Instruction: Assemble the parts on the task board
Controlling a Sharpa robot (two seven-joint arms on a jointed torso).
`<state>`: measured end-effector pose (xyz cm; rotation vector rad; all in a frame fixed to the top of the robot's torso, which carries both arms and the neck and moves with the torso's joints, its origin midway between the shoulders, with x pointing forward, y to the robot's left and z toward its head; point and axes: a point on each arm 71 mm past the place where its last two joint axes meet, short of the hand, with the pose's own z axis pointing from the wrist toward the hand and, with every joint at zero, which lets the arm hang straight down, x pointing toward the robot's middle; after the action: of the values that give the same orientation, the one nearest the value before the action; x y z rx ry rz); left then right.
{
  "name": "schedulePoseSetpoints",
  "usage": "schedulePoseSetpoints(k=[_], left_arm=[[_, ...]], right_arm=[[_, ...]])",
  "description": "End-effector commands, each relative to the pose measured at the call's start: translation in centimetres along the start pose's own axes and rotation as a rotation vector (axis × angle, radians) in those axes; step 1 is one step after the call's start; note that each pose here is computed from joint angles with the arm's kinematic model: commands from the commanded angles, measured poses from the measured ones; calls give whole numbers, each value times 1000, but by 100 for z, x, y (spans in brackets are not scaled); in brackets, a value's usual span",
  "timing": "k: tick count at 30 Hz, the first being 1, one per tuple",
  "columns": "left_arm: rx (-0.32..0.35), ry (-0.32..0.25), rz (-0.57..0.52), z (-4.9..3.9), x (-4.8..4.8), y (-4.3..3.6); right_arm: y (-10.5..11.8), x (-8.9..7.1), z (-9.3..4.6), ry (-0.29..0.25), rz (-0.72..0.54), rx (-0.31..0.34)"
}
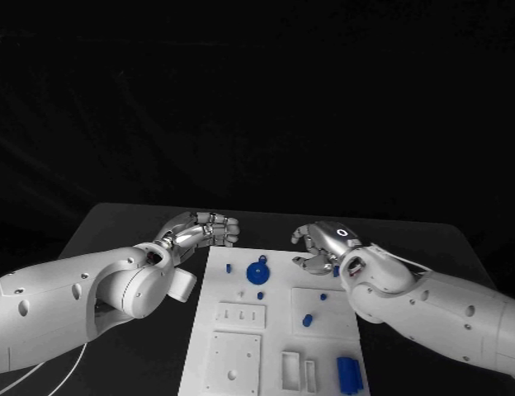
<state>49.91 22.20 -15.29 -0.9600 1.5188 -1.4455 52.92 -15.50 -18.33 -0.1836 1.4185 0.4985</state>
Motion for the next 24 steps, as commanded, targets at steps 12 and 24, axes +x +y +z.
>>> schedulePoseSetpoints(k=[12, 24], left_arm=[[15, 0, 4, 22, -63, -4], [10, 2, 3, 34, -63, 22]], right_arm=[[-764, -113, -238, 48, 90, 67], [-976, 66, -297, 113, 107, 99]])
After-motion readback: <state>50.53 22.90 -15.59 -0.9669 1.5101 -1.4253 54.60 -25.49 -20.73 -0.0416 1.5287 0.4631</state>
